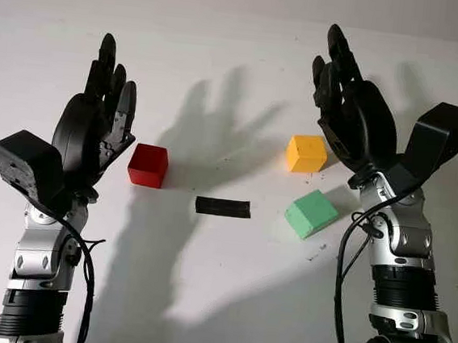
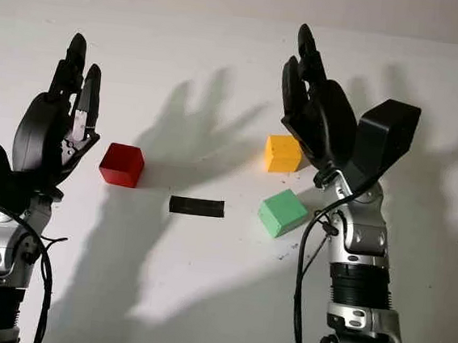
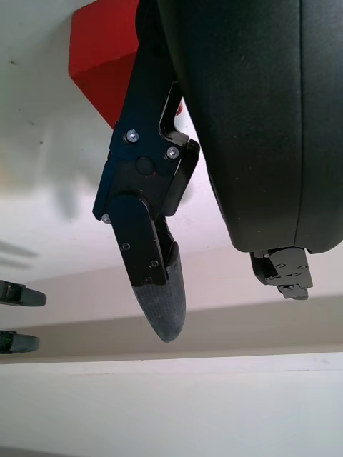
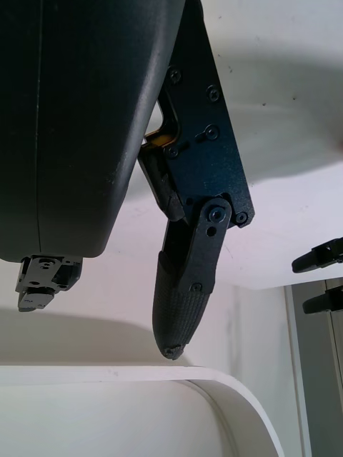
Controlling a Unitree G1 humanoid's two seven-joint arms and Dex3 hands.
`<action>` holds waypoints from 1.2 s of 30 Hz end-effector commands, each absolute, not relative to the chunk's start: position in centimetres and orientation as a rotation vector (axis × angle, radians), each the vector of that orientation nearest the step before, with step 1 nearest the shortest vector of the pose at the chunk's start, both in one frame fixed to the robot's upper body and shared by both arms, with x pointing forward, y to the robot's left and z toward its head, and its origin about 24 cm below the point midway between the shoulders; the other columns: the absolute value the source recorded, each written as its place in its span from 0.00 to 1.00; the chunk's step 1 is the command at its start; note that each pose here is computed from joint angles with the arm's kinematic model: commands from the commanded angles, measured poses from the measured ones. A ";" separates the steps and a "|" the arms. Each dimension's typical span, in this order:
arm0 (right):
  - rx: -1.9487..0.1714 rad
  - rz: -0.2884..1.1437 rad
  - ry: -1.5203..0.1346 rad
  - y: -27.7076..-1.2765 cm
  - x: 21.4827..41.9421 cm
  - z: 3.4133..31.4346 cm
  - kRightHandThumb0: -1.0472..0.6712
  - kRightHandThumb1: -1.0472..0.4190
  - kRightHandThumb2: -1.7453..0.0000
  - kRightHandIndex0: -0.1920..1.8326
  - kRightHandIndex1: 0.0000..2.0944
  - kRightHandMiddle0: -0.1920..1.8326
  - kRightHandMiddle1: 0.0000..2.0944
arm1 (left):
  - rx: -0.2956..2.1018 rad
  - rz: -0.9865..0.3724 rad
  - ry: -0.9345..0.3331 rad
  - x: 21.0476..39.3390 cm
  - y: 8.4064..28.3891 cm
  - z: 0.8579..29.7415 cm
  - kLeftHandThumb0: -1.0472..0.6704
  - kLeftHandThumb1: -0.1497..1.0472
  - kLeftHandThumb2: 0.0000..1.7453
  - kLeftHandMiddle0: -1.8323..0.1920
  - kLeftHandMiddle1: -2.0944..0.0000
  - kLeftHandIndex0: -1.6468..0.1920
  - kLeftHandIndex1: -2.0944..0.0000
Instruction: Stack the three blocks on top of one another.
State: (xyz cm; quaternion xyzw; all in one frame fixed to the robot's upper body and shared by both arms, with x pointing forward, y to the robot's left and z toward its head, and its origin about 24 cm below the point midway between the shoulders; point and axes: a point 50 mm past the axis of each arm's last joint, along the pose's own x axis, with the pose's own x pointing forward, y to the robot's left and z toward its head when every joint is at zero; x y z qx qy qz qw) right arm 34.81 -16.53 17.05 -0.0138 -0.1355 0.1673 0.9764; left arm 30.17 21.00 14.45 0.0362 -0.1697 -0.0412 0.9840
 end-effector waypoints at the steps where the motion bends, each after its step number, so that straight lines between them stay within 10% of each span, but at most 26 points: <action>1: -0.039 0.327 -0.271 -16.8 34.6 17.1 0.17 0.00 0.62 0.00 0.00 0.00 0.00 | 0.077 -0.089 -0.353 30.2 21.0 14.6 0.25 1.00 0.37 1.00 0.99 1.00 1.00; 23: -0.034 0.318 -0.300 -16.5 34.2 17.4 0.19 0.00 0.62 0.00 0.00 0.00 0.00 | 0.084 -0.051 -0.381 29.9 21.5 15.1 0.25 1.00 0.34 0.98 0.97 0.99 0.98; 36: -0.018 0.331 -0.298 -16.7 34.3 17.8 0.18 0.00 0.64 0.00 0.00 0.00 0.00 | 0.654 -0.027 -0.429 28.5 24.8 20.8 0.18 1.00 0.10 0.69 0.95 0.69 0.88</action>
